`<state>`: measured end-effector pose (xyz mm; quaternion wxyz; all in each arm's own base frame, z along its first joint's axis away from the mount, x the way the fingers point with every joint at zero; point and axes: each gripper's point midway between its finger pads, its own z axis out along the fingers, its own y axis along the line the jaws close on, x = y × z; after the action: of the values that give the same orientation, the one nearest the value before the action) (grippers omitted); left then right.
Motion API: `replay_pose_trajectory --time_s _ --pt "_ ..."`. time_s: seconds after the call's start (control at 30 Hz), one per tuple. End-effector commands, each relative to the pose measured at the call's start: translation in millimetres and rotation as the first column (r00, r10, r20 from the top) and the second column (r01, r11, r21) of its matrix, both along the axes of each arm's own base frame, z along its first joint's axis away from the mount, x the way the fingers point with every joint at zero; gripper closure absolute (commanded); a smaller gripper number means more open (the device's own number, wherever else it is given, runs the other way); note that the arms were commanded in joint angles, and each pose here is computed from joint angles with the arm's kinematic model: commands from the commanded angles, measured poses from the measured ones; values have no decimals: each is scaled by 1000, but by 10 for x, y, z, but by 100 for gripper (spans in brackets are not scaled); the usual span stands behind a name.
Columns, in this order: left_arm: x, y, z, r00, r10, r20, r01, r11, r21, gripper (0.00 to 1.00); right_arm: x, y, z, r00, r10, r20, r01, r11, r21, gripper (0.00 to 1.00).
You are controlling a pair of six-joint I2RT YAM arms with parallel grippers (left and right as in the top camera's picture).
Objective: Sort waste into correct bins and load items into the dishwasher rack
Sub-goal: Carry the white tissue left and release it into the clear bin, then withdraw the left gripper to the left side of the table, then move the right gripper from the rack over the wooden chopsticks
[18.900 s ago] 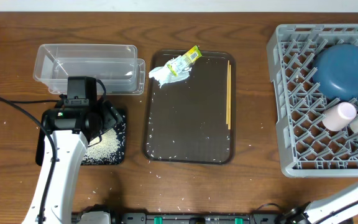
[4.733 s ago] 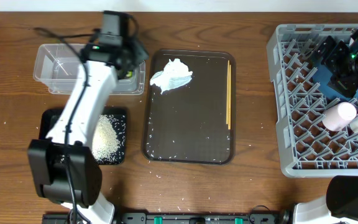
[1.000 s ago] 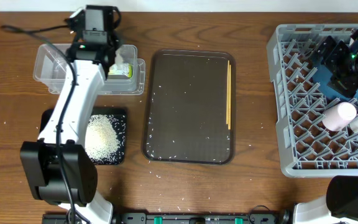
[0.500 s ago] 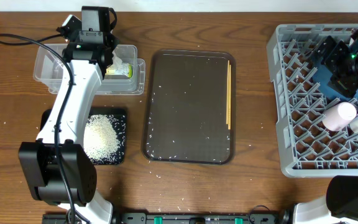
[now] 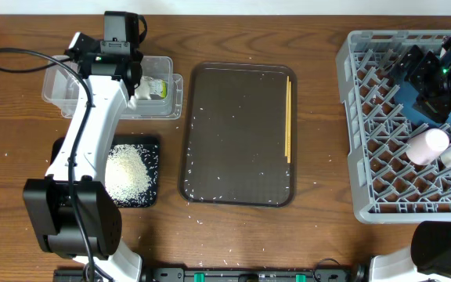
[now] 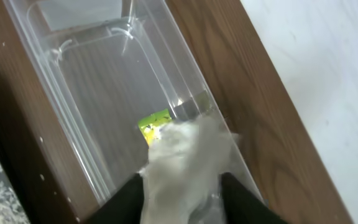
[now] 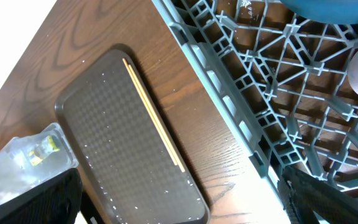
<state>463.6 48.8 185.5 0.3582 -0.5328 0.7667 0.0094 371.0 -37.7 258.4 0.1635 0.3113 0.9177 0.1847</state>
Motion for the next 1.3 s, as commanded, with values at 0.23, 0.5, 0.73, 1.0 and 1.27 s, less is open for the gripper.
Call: replay_pose_trajectory --time_s 0.23,0.5,0.73,1.0,1.27 --pt "-2 1 -33 999 -28 -20 28 1000 0 34 9 29 -11 1000 14 -2 -14 1000 1 1" --pt "-184 -30 362 998 -58 34 59 998 -17 37 9 29 -11 1000 14 -2 -14 1000 1 1" --pt "-599 465 966 988 84 130 -95 992 81 37 9 29 -11 1000 14 -2 -14 1000 1 1" --pt "-1143 898 807 978 206 -35 -202 975 91 20 9 29 -11 1000 14 -2 -14 1000 1 1" --pt "-1464 1003 654 954 247 -169 -234 967 97 14 9 29 -11 1000 14 -2 -14 1000 1 1"
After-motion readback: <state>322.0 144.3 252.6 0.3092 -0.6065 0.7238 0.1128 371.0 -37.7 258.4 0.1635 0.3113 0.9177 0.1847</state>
